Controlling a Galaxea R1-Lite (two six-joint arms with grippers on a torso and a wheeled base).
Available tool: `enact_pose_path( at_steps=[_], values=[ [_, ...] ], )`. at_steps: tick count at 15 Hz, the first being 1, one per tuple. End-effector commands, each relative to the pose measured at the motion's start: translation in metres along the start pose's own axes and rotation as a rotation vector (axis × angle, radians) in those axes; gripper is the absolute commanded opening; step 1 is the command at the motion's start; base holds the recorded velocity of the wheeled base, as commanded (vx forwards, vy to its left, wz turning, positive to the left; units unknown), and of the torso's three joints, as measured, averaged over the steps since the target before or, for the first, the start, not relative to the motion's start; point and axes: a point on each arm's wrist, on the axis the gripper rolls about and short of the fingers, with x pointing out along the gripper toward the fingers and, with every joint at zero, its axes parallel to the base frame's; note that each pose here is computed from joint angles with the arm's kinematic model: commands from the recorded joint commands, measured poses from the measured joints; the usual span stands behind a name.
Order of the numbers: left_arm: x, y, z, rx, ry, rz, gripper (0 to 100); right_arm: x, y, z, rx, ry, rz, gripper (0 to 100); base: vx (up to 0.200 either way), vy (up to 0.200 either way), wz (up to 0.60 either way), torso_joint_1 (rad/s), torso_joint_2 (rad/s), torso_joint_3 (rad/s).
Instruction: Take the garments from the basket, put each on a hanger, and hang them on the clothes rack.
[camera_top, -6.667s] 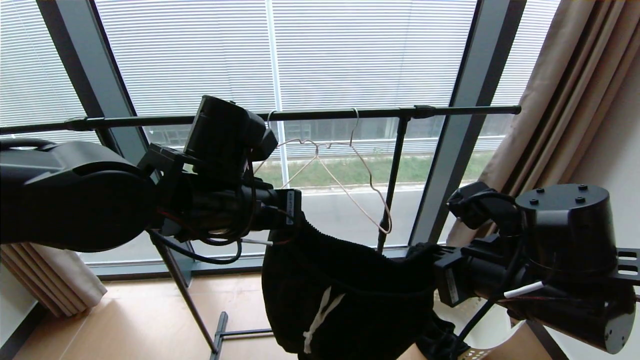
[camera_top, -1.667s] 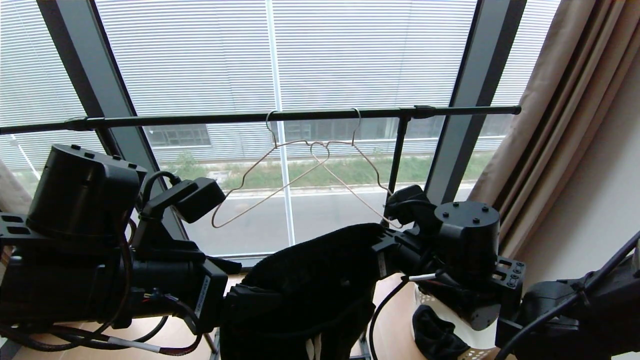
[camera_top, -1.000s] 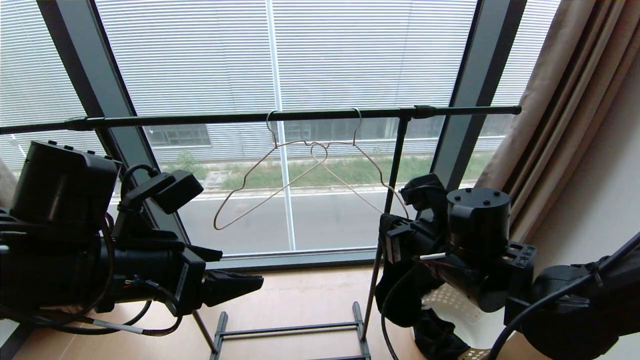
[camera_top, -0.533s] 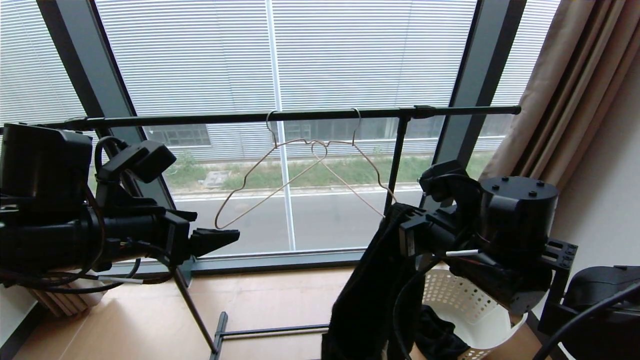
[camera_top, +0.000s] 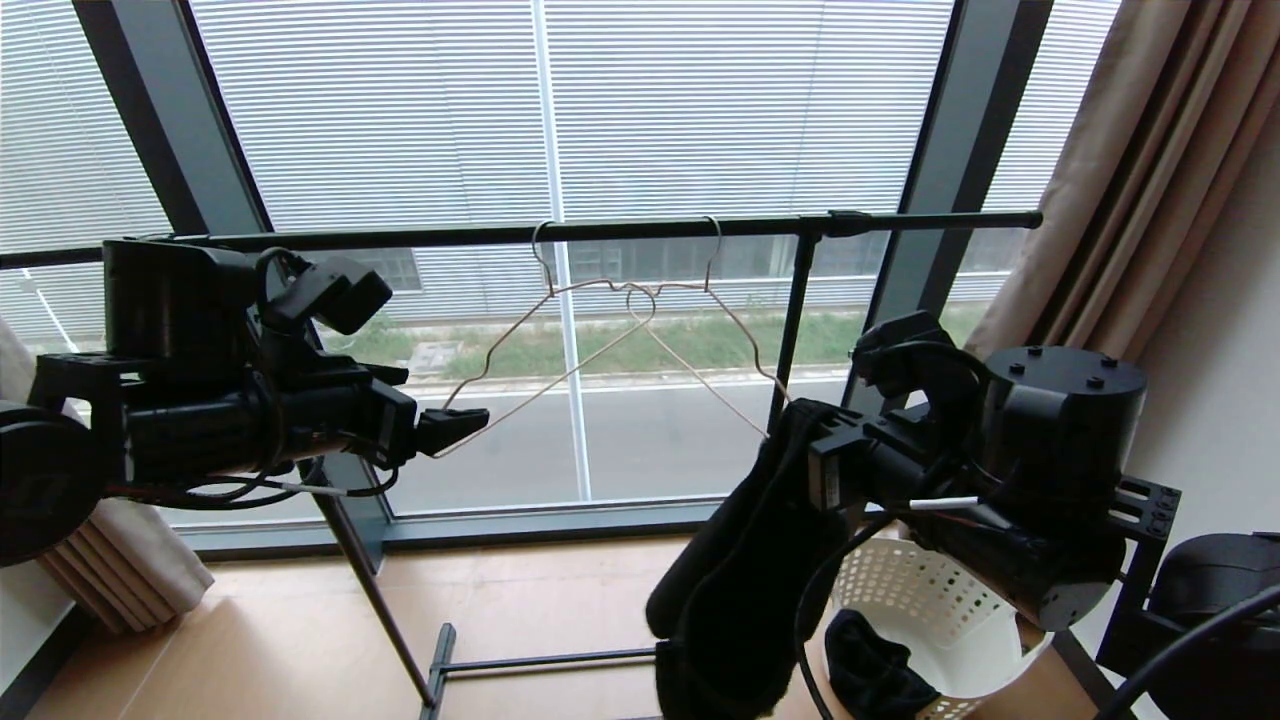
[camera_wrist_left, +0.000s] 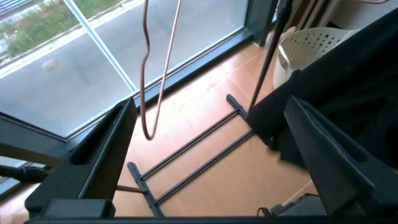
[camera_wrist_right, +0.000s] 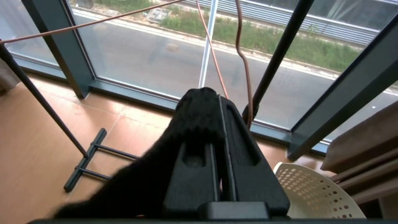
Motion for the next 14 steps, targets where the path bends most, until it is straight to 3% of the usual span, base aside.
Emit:
enact_pose_path(
  at_steps=[1, 6, 14],
  values=[
    [0.028, 0.009, -0.001, -0.003, 0.027, -0.002, 100, 0.000, 0.000, 0.000, 0.000, 0.001, 0.001, 0, 0.000, 0.000, 0.00, 0.000, 0.00, 0.000],
    [0.073, 0.027, 0.007, -0.004, 0.036, 0.053, 100, 0.001, 0.001, -0.002, -0.003, 0.008, 0.001, 0, 0.000, 0.000, 0.00, 0.000, 0.00, 0.000],
    [0.114, 0.054, -0.001, -0.023, 0.050, 0.087, 100, 0.003, 0.001, -0.004, -0.006, 0.015, 0.001, 0, 0.000, 0.000, 0.00, 0.000, 0.00, 0.000]
  ],
)
